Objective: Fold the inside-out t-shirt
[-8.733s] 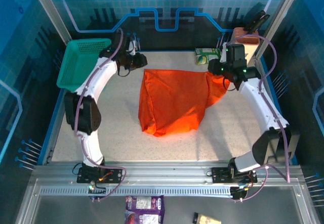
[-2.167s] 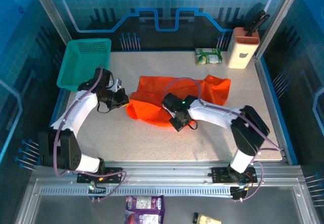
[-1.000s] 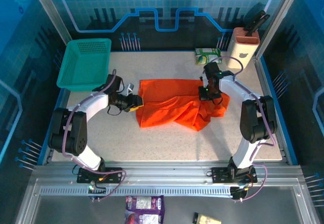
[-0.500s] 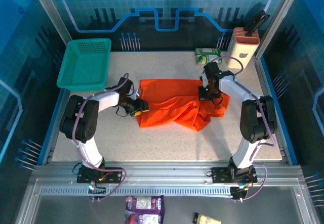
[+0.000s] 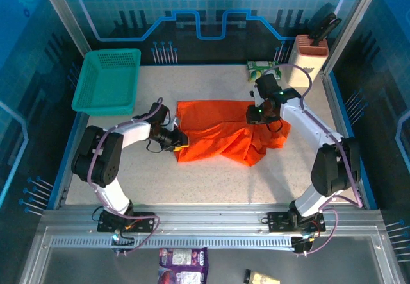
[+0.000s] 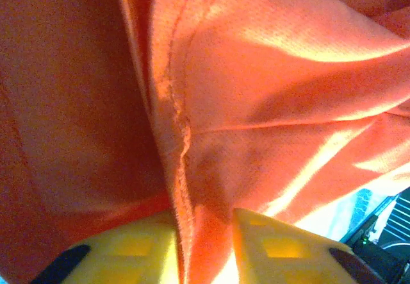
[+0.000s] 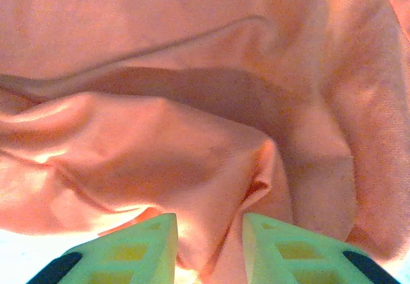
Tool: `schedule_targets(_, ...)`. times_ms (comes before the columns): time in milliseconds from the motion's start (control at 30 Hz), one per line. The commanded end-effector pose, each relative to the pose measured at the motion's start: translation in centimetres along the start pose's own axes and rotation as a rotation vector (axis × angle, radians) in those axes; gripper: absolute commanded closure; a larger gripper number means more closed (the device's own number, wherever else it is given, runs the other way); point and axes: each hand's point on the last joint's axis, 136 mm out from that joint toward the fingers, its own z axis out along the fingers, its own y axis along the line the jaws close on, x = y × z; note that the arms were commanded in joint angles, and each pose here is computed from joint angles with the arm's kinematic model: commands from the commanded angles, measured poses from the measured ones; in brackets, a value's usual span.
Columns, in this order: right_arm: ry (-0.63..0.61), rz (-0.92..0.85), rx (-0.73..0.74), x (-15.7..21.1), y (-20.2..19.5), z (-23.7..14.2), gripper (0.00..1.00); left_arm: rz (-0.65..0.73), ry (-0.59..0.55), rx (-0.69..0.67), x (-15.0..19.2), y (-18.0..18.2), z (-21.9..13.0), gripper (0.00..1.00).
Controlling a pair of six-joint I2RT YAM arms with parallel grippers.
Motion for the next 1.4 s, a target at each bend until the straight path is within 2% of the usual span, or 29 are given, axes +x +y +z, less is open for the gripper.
schedule_targets(0,-0.004,-0.012,-0.001,0.4,1.6,-1.7,0.66,0.018,0.001,0.035,1.1,-1.2,-0.7,0.82)
schedule_targets(167,0.017,-0.042,-0.067,1.3,5.0,-1.3,0.66,0.039,-0.008,0.047,1.8,-2.0,-1.4,0.95)
schedule_targets(300,0.066,-0.07,-0.185,3.0,9.4,0.3,0.64,0.048,-0.014,0.076,3.1,-2.8,-2.0,0.96)
schedule_targets(533,0.175,-0.05,-0.237,6.9,13.7,4.5,0.48,0.027,0.018,0.112,6.5,-2.9,-0.8,0.95)
schedule_targets(733,0.253,0.003,-0.303,10.3,16.6,7.3,0.4,0.037,0.052,0.138,8.7,-2.9,0.9,0.87)
schedule_targets(867,0.293,0.024,-0.309,12.1,16.7,9.2,0.39,0.034,0.01,0.153,8.1,-3.1,0.9,0.7)
schedule_targets(967,0.309,0.021,-0.306,13.0,16.5,10.2,0.4,0.034,-0.036,0.137,7.1,-3.2,0.6,0.63)
schedule_targets(1133,0.327,0.0,-0.279,14.0,15.7,11.3,0.45,-0.002,-0.081,0.091,5.6,-2.7,0.6,0.59)
schedule_targets(1367,0.334,-0.003,-0.269,14.5,15.4,11.4,0.5,-0.086,-0.071,0.019,4.5,-0.7,1.6,0.57)
